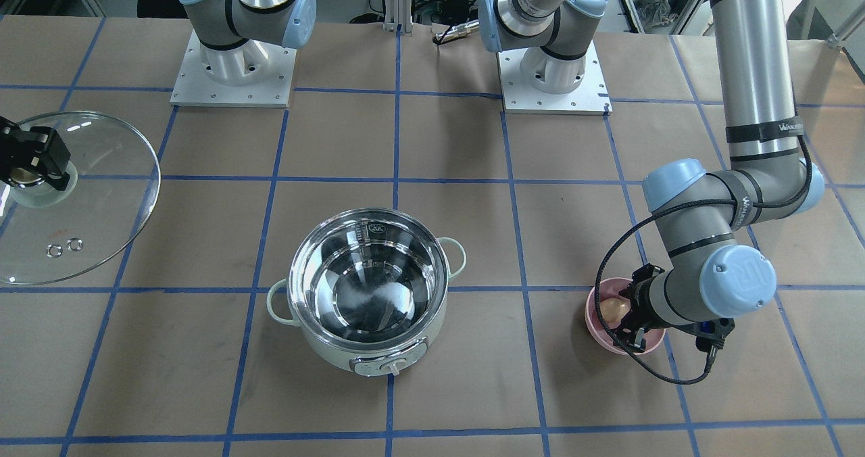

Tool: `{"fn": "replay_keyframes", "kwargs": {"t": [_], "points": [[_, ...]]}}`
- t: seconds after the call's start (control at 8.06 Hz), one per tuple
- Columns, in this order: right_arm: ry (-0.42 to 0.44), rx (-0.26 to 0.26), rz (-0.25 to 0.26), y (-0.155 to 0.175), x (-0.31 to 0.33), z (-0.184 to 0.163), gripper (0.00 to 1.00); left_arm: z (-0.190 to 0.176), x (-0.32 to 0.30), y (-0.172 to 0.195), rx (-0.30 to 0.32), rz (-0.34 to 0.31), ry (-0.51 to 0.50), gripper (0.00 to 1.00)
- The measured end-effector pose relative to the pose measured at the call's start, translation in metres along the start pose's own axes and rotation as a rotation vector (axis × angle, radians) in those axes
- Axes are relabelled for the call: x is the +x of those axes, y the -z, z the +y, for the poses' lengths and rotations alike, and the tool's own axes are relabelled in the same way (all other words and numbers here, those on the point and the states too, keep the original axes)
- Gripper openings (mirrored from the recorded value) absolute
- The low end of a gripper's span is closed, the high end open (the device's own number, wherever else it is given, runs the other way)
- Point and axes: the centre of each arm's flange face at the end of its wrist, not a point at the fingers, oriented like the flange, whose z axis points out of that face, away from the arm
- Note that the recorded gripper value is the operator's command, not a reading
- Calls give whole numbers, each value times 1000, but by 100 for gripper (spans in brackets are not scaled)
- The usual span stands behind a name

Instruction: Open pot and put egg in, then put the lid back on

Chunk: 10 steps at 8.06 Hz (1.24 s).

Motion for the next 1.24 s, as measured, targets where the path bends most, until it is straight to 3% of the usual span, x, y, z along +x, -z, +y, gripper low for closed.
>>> {"fn": "replay_keyframes", "kwargs": {"t": [0.25, 0.37, 0.87, 1.24], "points": [[-1, -2, 1, -1, 0, 0, 0, 0, 1, -2, -7, 2, -1, 26], [0, -1, 2, -1, 0, 0, 0, 0, 1, -1, -9, 5, -2, 25], [10, 2, 11, -2, 2, -1, 0, 3, -4, 21, 10, 29, -4, 24], [9, -2, 13, -1, 3, 2, 0, 14, -17, 80, 67, 102, 5, 26]]}}
